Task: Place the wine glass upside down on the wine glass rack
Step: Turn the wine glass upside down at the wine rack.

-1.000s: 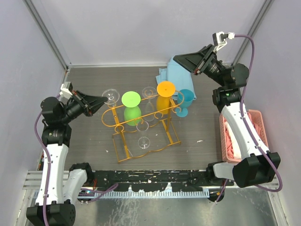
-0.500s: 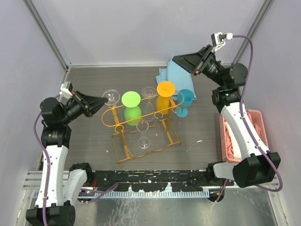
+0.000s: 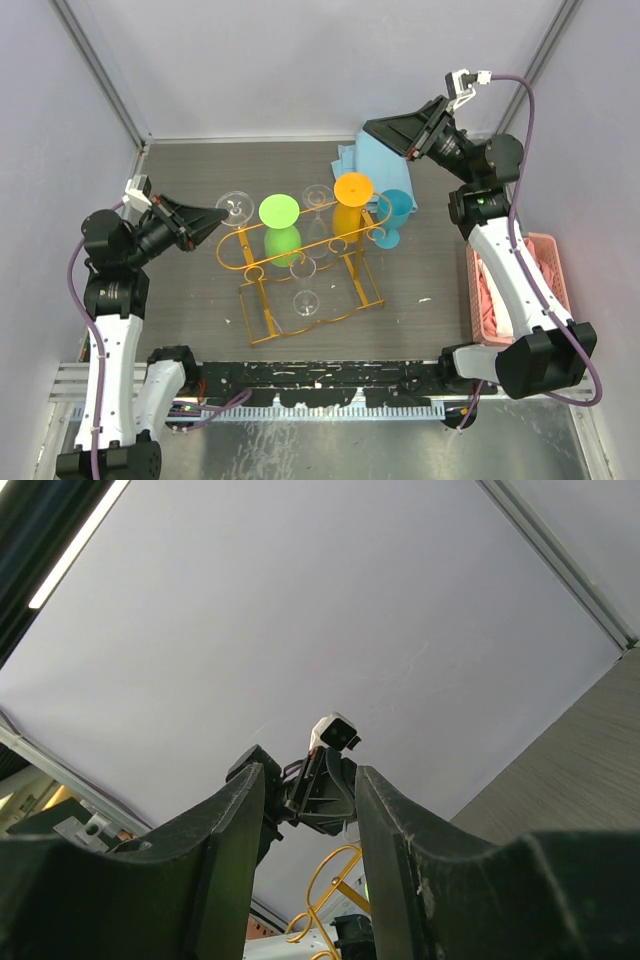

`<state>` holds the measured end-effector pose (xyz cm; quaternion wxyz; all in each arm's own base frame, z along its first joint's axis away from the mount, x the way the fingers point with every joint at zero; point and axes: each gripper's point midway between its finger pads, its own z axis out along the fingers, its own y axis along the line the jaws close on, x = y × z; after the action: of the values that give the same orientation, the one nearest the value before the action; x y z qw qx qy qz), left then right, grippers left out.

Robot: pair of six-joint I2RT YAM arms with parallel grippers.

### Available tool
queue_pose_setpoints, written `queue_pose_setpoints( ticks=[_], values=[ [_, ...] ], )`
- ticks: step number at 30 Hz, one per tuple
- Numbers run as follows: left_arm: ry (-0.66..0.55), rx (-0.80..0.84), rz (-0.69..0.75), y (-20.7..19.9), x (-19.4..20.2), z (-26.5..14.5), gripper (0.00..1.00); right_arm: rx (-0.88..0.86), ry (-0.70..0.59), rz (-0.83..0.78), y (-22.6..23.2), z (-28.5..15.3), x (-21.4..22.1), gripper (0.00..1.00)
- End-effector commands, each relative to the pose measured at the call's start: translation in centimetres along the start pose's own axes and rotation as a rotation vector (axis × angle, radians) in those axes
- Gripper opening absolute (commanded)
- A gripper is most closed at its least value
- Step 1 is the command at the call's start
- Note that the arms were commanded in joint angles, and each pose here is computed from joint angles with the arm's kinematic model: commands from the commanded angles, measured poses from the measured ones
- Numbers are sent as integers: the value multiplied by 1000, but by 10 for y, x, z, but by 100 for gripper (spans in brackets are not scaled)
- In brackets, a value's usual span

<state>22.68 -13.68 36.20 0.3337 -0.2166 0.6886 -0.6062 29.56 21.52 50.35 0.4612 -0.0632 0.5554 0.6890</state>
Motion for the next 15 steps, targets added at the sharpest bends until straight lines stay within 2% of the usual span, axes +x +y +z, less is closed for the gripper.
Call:
queue_pose_setpoints(
  ticks=[1, 15],
  values=[
    [-2, 57, 76, -23, 5, -7, 0, -31, -20, -58, 15, 4, -5, 47],
    [-1, 66, 97, -25, 11, -12, 0, -20, -5, -54, 11, 8, -1, 48]
  ],
)
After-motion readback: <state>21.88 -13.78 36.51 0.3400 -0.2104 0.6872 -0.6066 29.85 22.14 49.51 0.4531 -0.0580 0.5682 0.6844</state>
